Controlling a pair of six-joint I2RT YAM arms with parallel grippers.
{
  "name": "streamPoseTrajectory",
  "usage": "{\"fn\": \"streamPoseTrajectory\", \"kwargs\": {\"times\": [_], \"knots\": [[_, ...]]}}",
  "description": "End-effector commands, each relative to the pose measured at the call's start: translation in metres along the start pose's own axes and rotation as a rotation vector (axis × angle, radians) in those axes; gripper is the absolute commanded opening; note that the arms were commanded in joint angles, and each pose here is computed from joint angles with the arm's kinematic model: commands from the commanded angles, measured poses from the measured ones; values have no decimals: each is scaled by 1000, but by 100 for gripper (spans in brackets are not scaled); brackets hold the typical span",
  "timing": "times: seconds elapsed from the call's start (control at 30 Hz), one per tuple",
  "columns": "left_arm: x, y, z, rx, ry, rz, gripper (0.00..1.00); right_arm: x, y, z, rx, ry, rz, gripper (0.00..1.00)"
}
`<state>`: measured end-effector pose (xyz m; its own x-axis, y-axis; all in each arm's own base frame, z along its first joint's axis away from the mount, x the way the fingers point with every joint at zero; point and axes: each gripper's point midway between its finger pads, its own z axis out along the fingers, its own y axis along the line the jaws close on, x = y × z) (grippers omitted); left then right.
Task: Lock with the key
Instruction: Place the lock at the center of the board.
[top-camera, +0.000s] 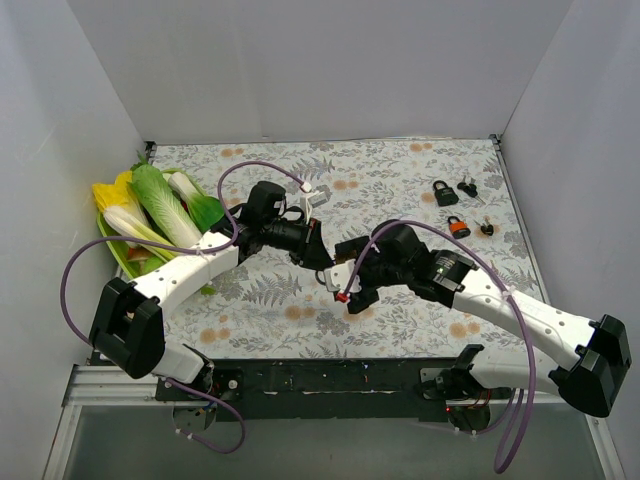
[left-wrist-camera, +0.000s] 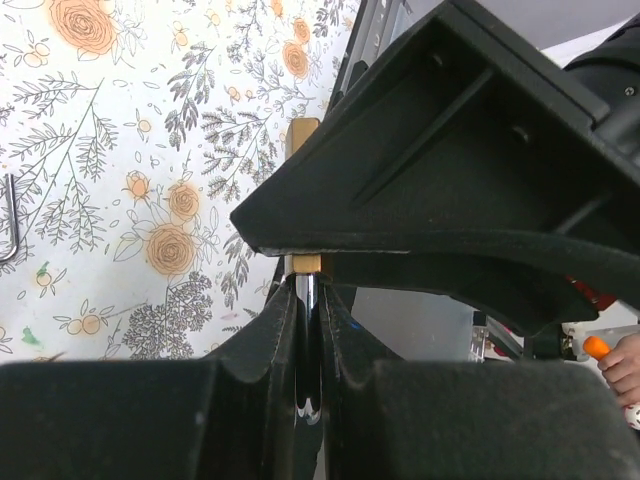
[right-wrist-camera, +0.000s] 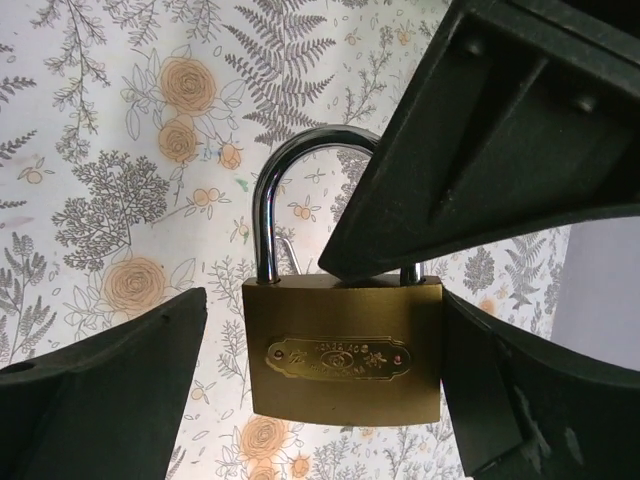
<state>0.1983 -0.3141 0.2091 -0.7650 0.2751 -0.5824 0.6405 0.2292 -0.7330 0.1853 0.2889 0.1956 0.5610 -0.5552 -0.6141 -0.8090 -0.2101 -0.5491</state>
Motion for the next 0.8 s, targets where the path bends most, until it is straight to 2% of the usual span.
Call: {"fn": "streamPoseTrajectory", "kwargs": {"times": [0.0, 0.1, 0.13, 0.2, 0.23, 0.3, 0.33, 0.4, 0.43, 0.5, 0.53, 0.57, 0.6, 0.67, 0.77], "knots": [[-14, -29, -6, 94, -35, 80, 0, 0, -14, 4, 76, 29, -73, 95], [-13, -28, -6, 88, -37, 76, 0, 5, -15, 2, 90, 49, -80, 82], [-12, -27, -6, 86, -36, 74, 0, 5, -16, 1, 100, 55, -79, 69], [-13, -25, -5, 80, -41, 67, 0, 6, -19, -1, 119, 59, -69, 55], [-12, -25, -5, 82, -39, 69, 0, 6, -22, -2, 135, 61, -65, 40], [-14, -25, -4, 84, -40, 70, 3, 7, -24, -4, 150, 72, -41, 26], [-14, -24, -4, 84, -42, 77, 11, 7, -27, -6, 165, 82, -7, 15], [-16, -24, -6, 78, -52, 80, 33, 18, -22, -8, 145, 125, 50, 4], [-20, -21, -9, 66, -66, 70, 50, 19, -21, -10, 139, 117, 109, 1], [-27, -16, -14, 49, -95, 58, 67, 38, -22, -19, 138, 147, 205, 1], [-32, -9, -20, 31, -123, 36, 84, 42, -21, -22, 128, 142, 254, 1], [-36, -6, -26, 10, -150, 38, 93, 57, -29, -32, 160, 162, 336, 1], [-43, 0, -33, -15, -181, 42, 98, 67, -27, -38, 161, 179, 391, 1], [-50, 3, -41, -56, -222, 63, 98, 94, -34, -56, 210, 206, 542, 1], [-61, 18, -51, -167, -281, 82, 98, 138, -20, -84, 238, 284, 785, 1]]}}
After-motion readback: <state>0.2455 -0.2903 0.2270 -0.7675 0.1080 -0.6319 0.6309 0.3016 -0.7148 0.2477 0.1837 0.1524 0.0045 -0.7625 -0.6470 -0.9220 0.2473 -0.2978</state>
